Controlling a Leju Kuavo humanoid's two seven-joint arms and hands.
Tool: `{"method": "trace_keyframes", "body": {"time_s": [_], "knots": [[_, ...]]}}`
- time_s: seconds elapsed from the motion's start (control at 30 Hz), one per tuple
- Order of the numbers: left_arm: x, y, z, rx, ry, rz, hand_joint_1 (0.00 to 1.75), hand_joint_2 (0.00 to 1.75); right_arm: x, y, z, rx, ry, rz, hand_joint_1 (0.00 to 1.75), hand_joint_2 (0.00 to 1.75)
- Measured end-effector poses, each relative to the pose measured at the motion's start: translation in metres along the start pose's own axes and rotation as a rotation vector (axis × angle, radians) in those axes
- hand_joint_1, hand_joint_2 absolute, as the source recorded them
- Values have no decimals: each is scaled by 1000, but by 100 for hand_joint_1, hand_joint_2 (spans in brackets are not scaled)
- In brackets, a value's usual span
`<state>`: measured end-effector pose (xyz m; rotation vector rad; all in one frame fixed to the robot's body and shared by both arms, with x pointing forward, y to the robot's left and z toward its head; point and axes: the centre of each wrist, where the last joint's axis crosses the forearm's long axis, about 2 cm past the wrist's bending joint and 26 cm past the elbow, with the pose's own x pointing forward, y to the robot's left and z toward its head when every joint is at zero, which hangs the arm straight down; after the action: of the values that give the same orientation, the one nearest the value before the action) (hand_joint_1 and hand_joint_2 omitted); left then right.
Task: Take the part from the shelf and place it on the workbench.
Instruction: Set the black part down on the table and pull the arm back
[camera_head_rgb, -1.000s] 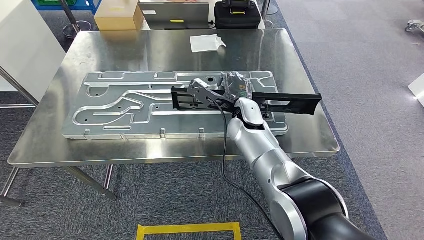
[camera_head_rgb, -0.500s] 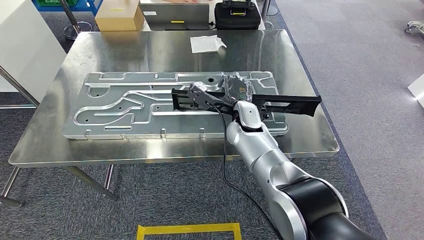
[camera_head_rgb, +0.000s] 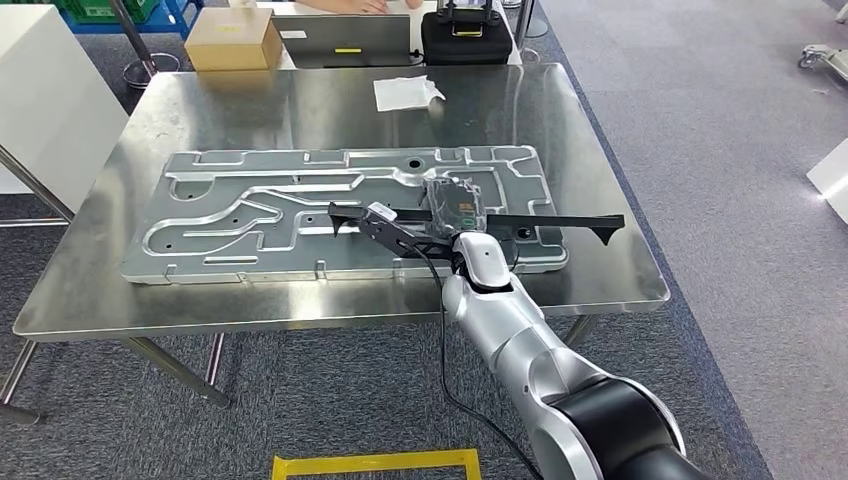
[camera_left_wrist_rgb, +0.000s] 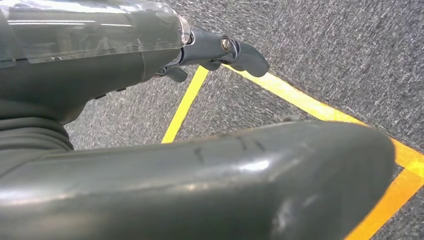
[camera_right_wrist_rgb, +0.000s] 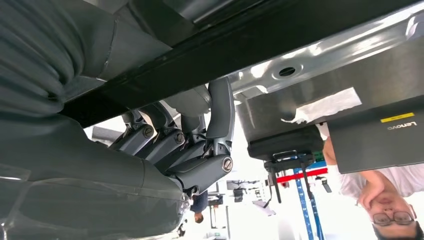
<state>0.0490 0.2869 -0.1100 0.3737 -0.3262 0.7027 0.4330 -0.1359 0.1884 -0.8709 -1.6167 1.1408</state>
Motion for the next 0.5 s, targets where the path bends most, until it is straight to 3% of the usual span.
{"method": "trace_keyframes", "body": {"time_s": [0.5], "knots": [[0,0,0,5,-12,14,0,0,-1,22,16,20,-45,-28,175,175]]}}
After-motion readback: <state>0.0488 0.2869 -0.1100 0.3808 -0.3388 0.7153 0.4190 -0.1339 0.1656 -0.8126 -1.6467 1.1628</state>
